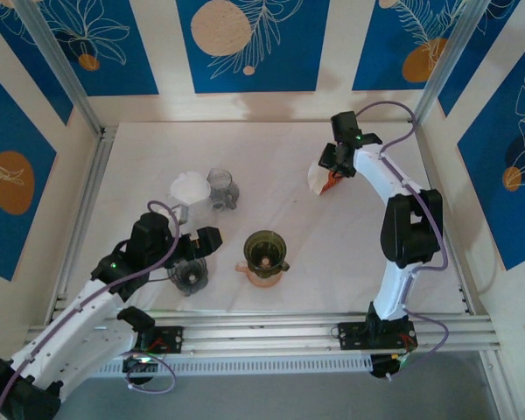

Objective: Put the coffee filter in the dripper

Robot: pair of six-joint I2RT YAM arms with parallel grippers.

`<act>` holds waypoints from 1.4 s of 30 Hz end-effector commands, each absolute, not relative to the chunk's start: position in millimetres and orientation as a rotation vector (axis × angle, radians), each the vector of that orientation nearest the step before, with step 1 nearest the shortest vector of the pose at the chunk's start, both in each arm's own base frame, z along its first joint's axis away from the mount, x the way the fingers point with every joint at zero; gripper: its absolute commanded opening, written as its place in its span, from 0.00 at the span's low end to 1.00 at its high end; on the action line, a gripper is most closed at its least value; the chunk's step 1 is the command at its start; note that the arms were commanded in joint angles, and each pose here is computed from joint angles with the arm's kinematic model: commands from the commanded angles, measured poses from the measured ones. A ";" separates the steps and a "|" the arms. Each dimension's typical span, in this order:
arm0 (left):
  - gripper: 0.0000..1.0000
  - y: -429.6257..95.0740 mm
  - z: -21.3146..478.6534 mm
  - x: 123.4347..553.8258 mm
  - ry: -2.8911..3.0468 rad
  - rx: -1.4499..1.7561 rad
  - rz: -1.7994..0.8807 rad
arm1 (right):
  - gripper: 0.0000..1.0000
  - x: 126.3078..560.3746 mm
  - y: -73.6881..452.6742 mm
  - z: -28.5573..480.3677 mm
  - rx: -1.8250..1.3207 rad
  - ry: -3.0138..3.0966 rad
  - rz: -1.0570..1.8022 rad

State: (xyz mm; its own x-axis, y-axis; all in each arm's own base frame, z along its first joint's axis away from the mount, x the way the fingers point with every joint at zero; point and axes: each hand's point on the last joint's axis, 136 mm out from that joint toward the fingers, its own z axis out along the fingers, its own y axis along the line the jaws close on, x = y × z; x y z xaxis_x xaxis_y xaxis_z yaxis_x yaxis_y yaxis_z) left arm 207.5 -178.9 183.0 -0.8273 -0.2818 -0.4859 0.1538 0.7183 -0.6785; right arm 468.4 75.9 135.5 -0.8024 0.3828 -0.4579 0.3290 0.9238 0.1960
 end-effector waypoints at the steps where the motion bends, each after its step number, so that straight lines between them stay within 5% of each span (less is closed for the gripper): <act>1: 1.00 -179.3 184.0 207.6 2.343 -0.062 -0.977 | 0.46 474.8 67.0 136.6 0.497 2.585 0.100; 16: 1.00 -178.3 180.9 209.4 2.356 -0.069 -0.957 | 0.24 482.9 64.6 117.0 0.375 2.660 0.048; 42: 1.00 -182.5 175.1 212.4 2.379 -0.080 -0.968 | 0.11 495.0 71.9 112.1 0.027 2.647 -0.087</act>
State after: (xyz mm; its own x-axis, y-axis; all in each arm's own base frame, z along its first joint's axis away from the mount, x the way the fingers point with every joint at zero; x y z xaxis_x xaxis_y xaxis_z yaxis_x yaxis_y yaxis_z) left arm 210.9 -180.3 169.2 -0.8457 -0.2584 -0.4670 0.1349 0.7431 -0.6554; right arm 485.5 68.1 111.5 -0.8854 0.0635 -0.4604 0.0825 0.9964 -0.0211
